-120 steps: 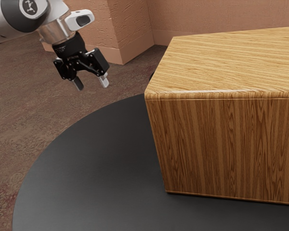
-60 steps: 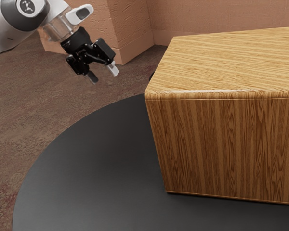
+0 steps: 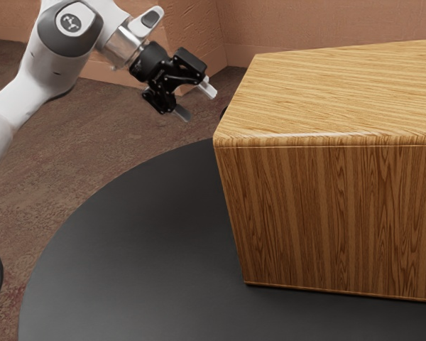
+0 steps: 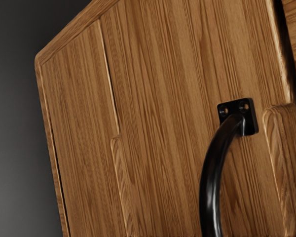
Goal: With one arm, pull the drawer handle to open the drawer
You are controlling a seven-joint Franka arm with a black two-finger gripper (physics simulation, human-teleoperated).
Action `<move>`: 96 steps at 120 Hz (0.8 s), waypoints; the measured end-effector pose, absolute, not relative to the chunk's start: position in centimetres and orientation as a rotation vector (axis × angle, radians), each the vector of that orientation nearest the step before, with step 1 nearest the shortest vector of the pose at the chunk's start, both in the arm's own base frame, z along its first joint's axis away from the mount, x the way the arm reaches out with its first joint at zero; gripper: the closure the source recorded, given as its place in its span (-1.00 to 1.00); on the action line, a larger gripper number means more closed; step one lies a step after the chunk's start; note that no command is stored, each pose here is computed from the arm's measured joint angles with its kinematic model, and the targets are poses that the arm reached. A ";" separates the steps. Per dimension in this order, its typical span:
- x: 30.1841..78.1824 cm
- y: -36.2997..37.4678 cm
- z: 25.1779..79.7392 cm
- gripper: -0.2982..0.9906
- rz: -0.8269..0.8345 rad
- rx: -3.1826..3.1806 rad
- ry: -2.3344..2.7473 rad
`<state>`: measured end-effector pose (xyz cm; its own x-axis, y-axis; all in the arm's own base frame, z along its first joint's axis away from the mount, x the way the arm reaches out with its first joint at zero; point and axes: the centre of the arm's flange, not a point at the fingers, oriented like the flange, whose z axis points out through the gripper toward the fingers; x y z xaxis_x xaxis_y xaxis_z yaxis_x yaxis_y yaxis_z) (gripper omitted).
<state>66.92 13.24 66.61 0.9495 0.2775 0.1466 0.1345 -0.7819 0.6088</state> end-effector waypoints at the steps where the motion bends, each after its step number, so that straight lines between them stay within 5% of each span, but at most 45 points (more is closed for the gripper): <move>1: 67.0 13.1 66.6 -0.54 0.302 2.469 0.287; 96: 67.0 14.7 59.9 -0.54 0.083 2.502 0.510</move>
